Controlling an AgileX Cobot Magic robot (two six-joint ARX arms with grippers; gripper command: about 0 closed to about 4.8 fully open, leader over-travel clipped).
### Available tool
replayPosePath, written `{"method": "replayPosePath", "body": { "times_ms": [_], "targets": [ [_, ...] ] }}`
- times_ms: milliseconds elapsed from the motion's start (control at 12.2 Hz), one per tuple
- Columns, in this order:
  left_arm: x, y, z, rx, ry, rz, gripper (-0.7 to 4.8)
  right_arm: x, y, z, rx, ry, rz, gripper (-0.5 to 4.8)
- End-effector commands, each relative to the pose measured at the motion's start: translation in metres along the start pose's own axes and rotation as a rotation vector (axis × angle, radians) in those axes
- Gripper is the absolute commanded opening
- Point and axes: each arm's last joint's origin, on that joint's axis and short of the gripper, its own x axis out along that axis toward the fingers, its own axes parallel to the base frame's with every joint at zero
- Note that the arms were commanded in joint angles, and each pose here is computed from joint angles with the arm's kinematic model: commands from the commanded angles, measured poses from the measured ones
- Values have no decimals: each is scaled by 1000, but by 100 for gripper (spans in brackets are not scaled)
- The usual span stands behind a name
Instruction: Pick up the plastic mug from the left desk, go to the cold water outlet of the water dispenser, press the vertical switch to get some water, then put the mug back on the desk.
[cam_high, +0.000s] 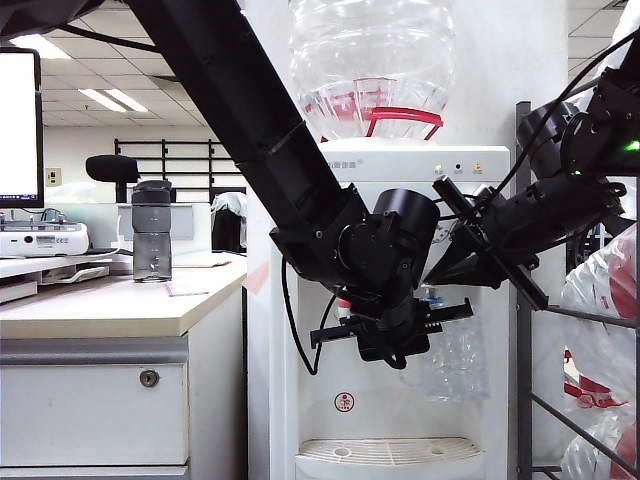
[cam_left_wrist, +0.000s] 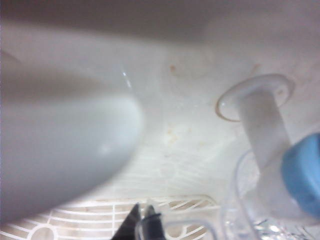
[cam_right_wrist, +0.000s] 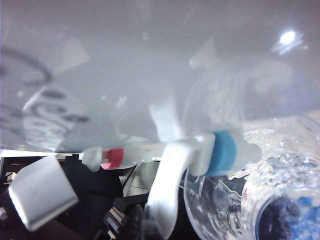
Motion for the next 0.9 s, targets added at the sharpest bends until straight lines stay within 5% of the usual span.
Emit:
{"method": "replayPosePath", "body": {
  "times_ms": [82,899],
  "targets": [
    [-4,-7,12,-38,-59,-40,-7,1,0,0,-19,-6,-12,-5],
    [-4,-7,12,-9,-53,-50,-7,1,-3,-3,-101,19,-44,-5]
  ]
}}
